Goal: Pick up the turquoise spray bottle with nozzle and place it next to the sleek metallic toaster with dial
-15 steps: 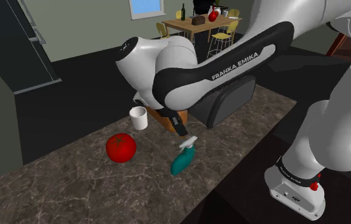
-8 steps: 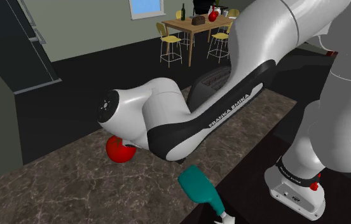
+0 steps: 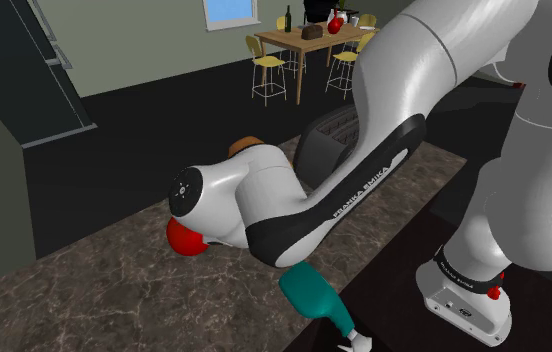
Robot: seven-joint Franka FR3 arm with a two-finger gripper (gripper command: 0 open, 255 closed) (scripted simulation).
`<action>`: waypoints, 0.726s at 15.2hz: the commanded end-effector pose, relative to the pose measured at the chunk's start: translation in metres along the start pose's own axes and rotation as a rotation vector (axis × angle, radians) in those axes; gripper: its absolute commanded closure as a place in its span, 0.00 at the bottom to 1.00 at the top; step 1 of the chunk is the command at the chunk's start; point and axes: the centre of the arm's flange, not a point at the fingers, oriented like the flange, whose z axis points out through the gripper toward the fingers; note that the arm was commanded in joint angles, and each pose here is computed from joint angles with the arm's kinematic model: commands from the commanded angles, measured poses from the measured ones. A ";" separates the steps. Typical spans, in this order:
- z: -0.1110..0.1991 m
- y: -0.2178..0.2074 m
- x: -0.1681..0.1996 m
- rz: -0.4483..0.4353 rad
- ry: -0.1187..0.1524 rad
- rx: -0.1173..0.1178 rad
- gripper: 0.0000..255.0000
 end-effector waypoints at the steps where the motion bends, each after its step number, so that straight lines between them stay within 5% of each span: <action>1: 0.007 -0.001 0.001 0.000 0.000 0.000 0.00; 8: 0.007 -0.001 0.001 0.000 0.000 0.000 0.00; 9: 0.007 -0.001 0.001 0.000 0.000 0.000 1.00; 11: 0.007 -0.001 0.001 0.000 0.000 0.000 1.00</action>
